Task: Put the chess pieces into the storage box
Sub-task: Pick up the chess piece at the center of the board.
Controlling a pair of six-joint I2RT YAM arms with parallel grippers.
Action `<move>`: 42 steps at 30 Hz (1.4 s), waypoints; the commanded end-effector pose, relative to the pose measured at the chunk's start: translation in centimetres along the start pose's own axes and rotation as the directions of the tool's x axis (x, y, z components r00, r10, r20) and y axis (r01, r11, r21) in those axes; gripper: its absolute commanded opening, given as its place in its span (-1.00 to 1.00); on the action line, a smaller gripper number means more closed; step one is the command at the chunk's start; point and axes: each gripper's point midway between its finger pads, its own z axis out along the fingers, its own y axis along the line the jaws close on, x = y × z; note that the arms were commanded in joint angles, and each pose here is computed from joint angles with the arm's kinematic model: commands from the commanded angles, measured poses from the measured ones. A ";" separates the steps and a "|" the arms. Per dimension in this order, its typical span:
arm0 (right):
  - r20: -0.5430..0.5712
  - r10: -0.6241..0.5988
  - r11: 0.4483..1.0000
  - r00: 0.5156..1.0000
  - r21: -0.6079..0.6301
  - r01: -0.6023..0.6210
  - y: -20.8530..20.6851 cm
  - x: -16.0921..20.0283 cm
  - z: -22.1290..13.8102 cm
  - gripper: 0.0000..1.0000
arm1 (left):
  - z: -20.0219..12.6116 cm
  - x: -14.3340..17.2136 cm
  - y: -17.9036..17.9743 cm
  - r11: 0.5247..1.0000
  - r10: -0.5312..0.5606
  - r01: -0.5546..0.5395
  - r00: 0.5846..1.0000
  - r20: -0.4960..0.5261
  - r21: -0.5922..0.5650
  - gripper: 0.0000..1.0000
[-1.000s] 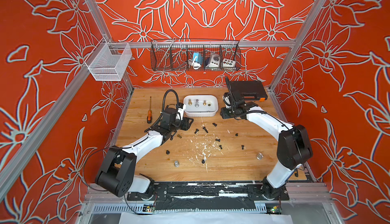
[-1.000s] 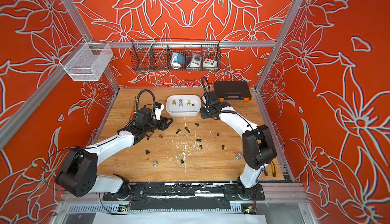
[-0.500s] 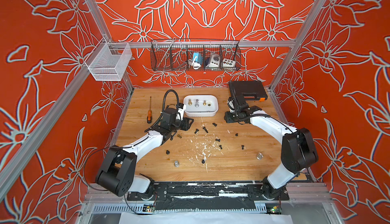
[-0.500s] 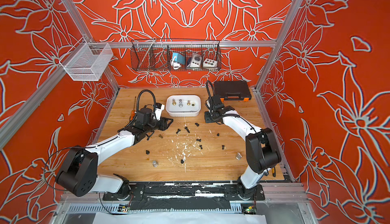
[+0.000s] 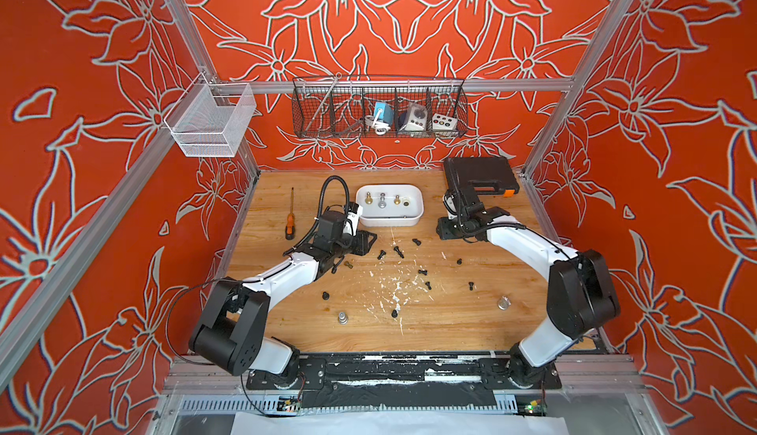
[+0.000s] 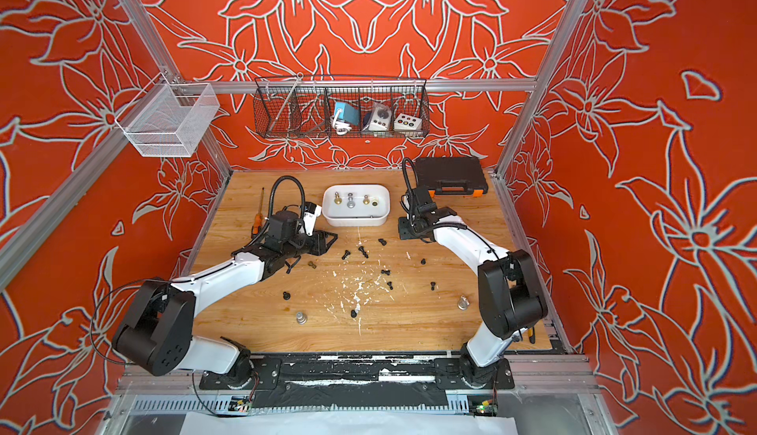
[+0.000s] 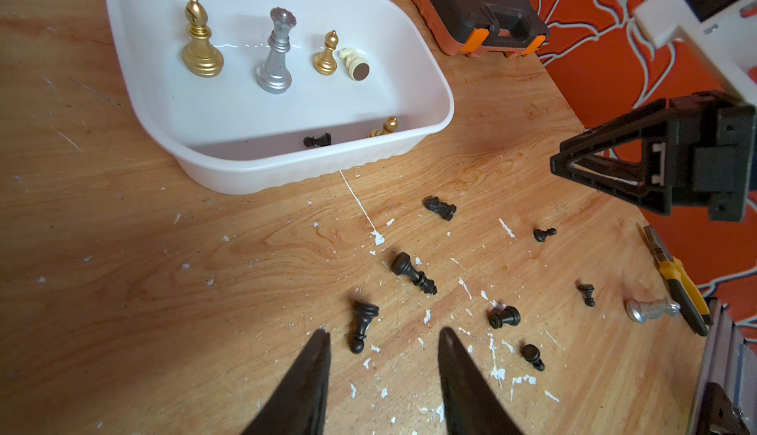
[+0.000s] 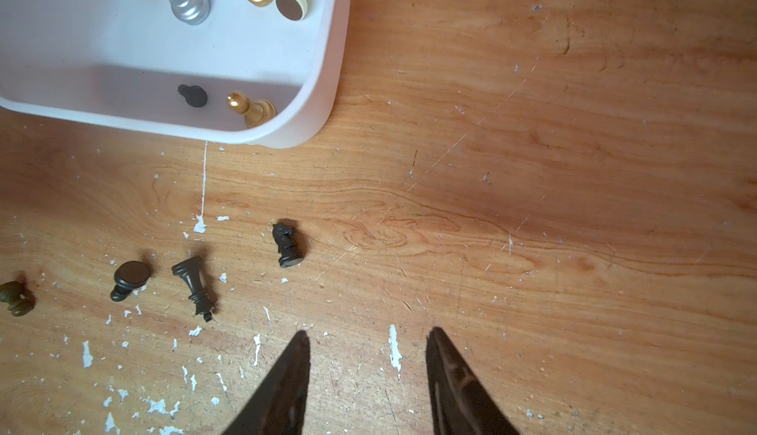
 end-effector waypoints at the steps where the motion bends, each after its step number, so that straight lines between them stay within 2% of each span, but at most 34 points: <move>1: 0.016 0.019 1.000 1.000 0.016 -0.020 -0.6 0.1 -0.6 -0.03 | 0.5 0.8 -0.2 1.000 0.010 -0.010 0.999 -0.030 0.010 -0.12; 8: 0.009 0.026 0.999 1.000 0.020 -0.026 -0.7 0.4 -0.6 -0.03 | 1.3 1.6 -0.9 0.999 0.030 -0.029 0.998 -0.057 0.024 -0.11; 13: 0.007 0.029 0.999 1.000 0.022 -0.029 -0.9 0.6 -0.6 -0.03 | 2.2 2.7 -1.0 0.996 0.084 -0.084 0.990 -0.113 0.010 -0.09; 29: 0.001 0.054 0.998 0.999 0.038 -0.054 -1.7 1.6 -0.6 -0.03 | 5.5 5.7 -1.0 0.992 0.124 -0.128 0.963 -0.238 -0.003 -0.06; 42: -0.005 0.064 0.997 0.998 0.038 -0.064 -1.9 2.0 -0.4 -0.03 | 6.8 6.6 0.0 0.984 0.139 -0.164 0.952 -0.272 -0.070 -0.05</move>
